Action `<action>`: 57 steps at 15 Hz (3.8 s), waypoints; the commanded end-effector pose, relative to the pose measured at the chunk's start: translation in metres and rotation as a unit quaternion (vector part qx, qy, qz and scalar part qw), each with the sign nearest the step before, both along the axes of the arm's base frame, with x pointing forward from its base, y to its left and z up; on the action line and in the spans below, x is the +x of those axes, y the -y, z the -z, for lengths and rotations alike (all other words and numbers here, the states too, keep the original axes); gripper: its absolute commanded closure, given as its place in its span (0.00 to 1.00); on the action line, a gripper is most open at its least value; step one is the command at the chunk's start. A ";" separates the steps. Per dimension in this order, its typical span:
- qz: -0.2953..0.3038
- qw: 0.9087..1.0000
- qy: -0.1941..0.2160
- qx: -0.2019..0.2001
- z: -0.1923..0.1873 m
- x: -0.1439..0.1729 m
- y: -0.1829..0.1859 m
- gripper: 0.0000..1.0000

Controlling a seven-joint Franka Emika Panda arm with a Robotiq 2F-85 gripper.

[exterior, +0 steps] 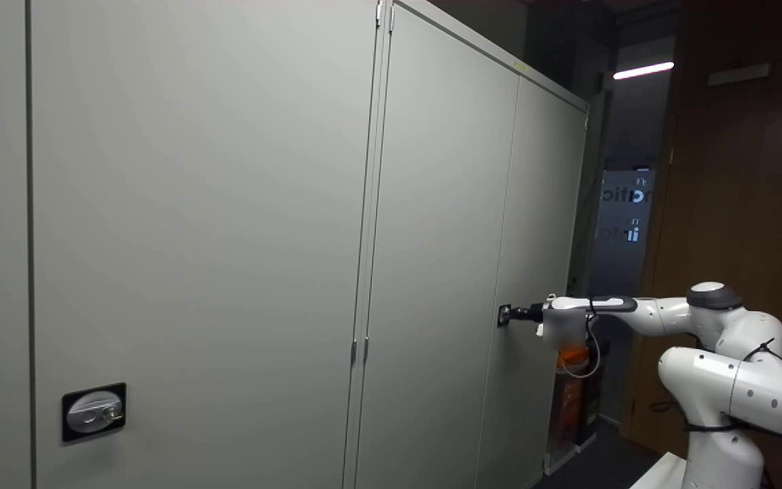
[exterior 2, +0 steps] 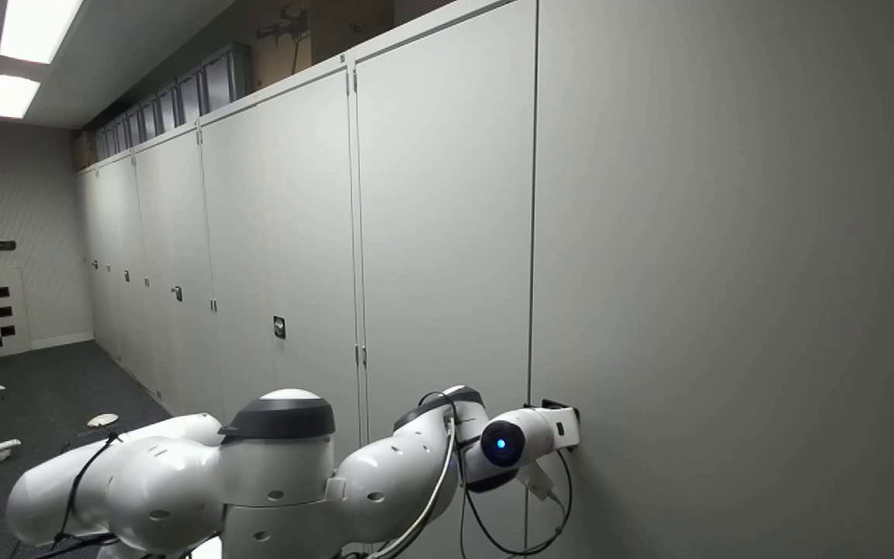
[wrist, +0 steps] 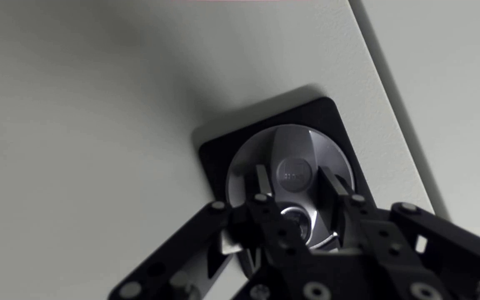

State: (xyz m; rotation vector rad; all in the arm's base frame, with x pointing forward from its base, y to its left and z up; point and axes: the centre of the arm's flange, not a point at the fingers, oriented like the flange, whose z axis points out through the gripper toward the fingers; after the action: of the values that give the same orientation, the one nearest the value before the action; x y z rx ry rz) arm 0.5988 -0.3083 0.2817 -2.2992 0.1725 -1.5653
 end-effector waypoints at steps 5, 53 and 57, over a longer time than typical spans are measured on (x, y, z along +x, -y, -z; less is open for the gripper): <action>0.036 0.996 0.041 -0.074 -0.036 0.010 0.023 0.92; -0.013 0.974 0.066 -0.218 -0.045 0.003 0.027 0.92; -0.007 0.974 0.065 -0.217 -0.047 0.000 0.026 0.40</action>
State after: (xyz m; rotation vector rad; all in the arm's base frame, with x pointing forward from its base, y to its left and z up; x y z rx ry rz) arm 0.5980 -0.3093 0.2831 -2.4335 -0.2413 -1.7316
